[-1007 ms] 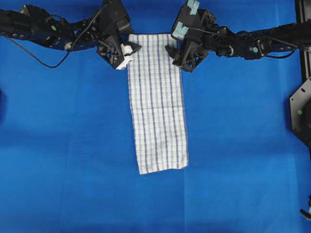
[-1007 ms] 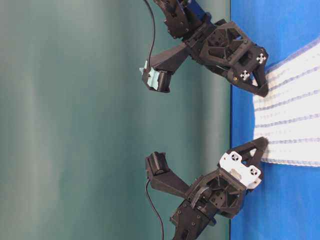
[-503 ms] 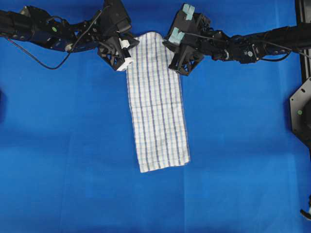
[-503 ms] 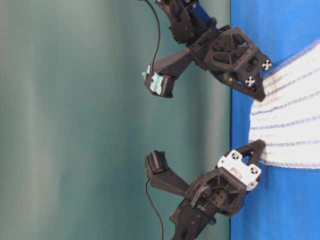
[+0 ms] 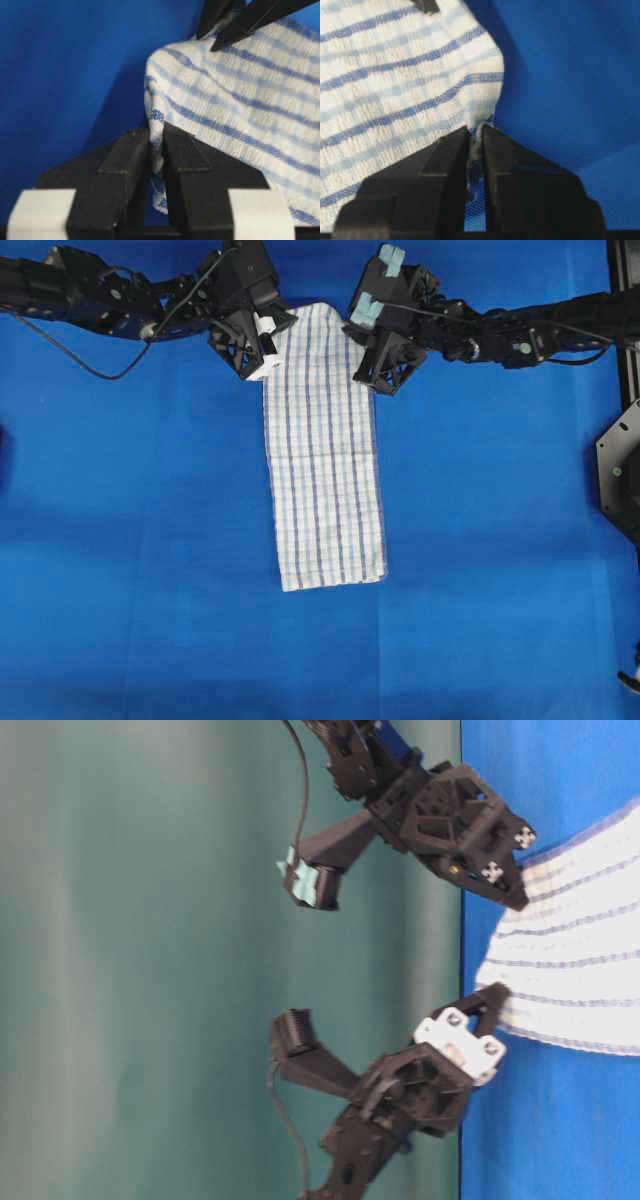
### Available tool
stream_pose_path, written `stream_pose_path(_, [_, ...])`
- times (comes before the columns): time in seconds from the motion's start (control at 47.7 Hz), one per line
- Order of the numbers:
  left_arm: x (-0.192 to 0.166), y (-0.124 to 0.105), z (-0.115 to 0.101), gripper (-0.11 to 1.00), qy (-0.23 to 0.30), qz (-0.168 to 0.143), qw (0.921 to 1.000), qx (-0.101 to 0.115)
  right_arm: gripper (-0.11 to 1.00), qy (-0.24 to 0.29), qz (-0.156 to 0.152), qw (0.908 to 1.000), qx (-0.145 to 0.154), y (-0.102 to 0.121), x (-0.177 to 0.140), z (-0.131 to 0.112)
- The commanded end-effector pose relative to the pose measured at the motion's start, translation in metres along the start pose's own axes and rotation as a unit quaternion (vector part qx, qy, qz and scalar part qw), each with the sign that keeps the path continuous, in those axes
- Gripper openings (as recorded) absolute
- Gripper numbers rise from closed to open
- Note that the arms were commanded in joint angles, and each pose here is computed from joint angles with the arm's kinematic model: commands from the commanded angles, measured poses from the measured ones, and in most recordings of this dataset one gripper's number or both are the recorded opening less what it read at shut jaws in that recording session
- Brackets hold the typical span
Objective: Fold the blue towel.
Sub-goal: 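Grasp the top corners of the vertical strip with both grippers, then pull the top end down over the strip's lower half with both grippers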
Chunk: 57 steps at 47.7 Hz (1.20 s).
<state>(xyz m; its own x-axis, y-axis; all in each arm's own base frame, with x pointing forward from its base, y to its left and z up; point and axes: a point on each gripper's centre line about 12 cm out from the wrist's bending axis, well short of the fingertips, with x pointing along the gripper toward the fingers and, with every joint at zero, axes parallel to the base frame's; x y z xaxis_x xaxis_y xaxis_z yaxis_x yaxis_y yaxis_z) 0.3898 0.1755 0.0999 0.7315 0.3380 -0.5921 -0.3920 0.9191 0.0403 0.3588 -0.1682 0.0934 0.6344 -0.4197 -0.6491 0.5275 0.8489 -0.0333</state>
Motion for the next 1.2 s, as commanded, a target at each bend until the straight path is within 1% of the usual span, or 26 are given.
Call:
stream_pose_path(0.0, [-0.02, 0.0, 0.033, 0.05, -0.037, 0.0, 0.9993, 0.003, 0.0, -0.032, 0.003, 0.9995, 0.005, 0.0, -0.016, 0.019])
stream_pose_path(0.105, [-0.035, -0.003, 0.044, 0.05, -0.038, -0.005, 0.9993, 0.006, 0.0, -0.043, 0.008, 0.999, 0.005, 0.002, -0.028, 0.025])
stream_pose_path(0.273, [-0.056, -0.019, 0.061, 0.05, -0.047, -0.022, 0.9985, 0.019, 0.0, -0.063, 0.021, 0.9978, 0.002, 0.011, -0.049, 0.031])
stream_pose_path(0.482, [-0.073, -0.046, 0.071, 0.05, -0.051, -0.051, 0.9966, 0.04, 0.0, -0.092, 0.046, 0.9947, 0.001, 0.026, -0.081, 0.037])
stream_pose_path(0.65, [-0.077, -0.066, 0.069, 0.05, -0.049, -0.071, 0.9949, 0.052, 0.0, -0.105, 0.065, 0.9923, -0.005, 0.038, -0.102, 0.034])
stream_pose_path(0.86, [-0.077, -0.068, 0.07, 0.05, -0.05, -0.073, 0.9947, 0.053, 0.0, -0.104, 0.071, 0.9921, -0.004, 0.041, -0.105, 0.032])
stream_pose_path(0.881, [-0.077, -0.068, 0.07, 0.05, -0.05, -0.074, 0.9948, 0.05, 0.0, -0.104, 0.071, 0.9921, -0.004, 0.041, -0.105, 0.032])
stream_pose_path(0.965, [-0.079, -0.074, 0.068, 0.05, -0.049, -0.08, 0.9942, 0.053, 0.0, -0.103, 0.076, 0.9918, -0.006, 0.045, -0.106, 0.031])
stream_pose_path(1.112, [-0.086, -0.096, 0.066, 0.05, -0.048, -0.103, 0.9912, 0.068, 0.0, -0.099, 0.095, 0.9905, -0.01, 0.06, -0.112, 0.025])
stream_pose_path(1.174, [-0.092, -0.111, 0.063, 0.05, -0.045, -0.12, 0.989, 0.075, 0.0, -0.097, 0.106, 0.9896, -0.012, 0.068, -0.116, 0.022])
